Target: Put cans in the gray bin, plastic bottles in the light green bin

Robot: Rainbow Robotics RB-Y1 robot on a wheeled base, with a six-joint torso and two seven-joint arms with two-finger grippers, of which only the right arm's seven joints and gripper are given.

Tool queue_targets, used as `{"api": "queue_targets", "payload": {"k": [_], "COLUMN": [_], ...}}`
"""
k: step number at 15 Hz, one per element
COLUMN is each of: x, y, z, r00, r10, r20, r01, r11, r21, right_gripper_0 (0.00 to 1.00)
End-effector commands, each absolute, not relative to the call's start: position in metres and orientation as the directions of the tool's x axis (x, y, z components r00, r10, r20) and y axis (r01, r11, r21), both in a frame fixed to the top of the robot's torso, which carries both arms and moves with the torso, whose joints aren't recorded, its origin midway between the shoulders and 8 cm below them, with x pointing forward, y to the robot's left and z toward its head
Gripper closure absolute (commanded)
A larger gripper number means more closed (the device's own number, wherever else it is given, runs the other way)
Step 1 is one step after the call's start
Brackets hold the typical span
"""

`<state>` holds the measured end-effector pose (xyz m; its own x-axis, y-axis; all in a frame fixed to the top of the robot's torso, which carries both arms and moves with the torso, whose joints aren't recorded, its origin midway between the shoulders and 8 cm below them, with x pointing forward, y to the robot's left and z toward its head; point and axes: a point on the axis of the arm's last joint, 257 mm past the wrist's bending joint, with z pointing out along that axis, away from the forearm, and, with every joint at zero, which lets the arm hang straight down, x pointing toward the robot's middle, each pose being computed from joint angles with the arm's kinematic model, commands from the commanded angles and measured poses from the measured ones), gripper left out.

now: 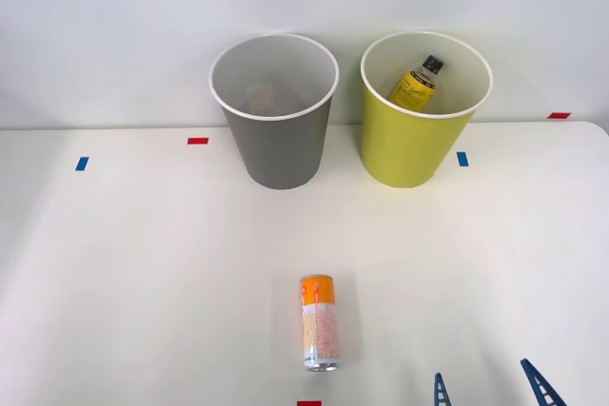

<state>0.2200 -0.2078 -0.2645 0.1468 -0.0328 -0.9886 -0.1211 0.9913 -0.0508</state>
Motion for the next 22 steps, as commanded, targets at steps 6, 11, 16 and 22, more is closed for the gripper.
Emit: {"api": "queue_targets", "payload": {"k": [6, 11, 16, 22], "x": [0.2200, 0.2200, 0.2200, 0.2200], "y": [-0.2078, -0.2078, -0.2078, -0.2078], "z": [-0.2645, -0.2645, -0.2645, -0.2645], "r00": [0.147, 0.147, 0.147, 0.147], "r10": [-0.033, -0.033, -0.033, -0.033], "r20": [-0.989, -0.989, -0.989, -0.989], "r01": [-0.121, -0.121, -0.121, -0.121], "r11": [0.991, 0.991, 0.991, 0.991], "r21": [-0.051, -0.051, -0.051, -0.051], "right_gripper_0": [0.00, 0.00, 0.00, 0.00]}}
